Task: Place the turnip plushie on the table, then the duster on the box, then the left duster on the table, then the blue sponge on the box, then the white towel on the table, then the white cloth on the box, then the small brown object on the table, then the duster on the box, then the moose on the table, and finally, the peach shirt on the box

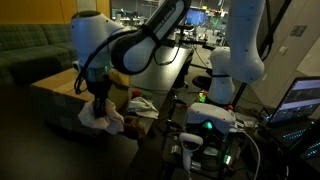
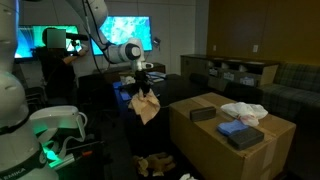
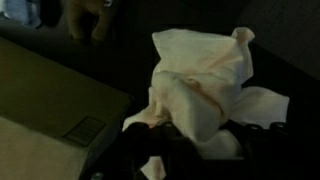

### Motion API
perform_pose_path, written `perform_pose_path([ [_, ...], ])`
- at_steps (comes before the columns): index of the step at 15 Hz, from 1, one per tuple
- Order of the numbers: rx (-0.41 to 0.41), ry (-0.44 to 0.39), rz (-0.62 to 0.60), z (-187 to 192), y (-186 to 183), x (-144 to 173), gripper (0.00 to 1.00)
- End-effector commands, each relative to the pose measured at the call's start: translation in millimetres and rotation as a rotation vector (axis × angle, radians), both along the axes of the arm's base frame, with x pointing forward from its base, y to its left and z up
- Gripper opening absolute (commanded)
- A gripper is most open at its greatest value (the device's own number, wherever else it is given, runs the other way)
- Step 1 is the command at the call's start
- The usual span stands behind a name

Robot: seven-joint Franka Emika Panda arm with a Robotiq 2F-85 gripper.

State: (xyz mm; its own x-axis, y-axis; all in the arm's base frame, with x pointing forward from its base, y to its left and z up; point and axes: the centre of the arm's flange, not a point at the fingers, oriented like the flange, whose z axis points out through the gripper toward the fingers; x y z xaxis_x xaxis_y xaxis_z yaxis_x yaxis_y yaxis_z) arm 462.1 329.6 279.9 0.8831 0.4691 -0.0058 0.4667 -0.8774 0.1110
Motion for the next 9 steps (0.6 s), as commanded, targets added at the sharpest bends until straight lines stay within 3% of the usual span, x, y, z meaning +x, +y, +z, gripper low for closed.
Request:
perform_pose_path([
  [1, 0.029, -0.068, -0.056, 66, -29, 22, 0.06],
  [5, 0.068, -0.159, -0.114, 111, -70, 76, 0.06],
  [9, 0.088, -0.244, -0.162, 131, -111, 141, 0.06],
])
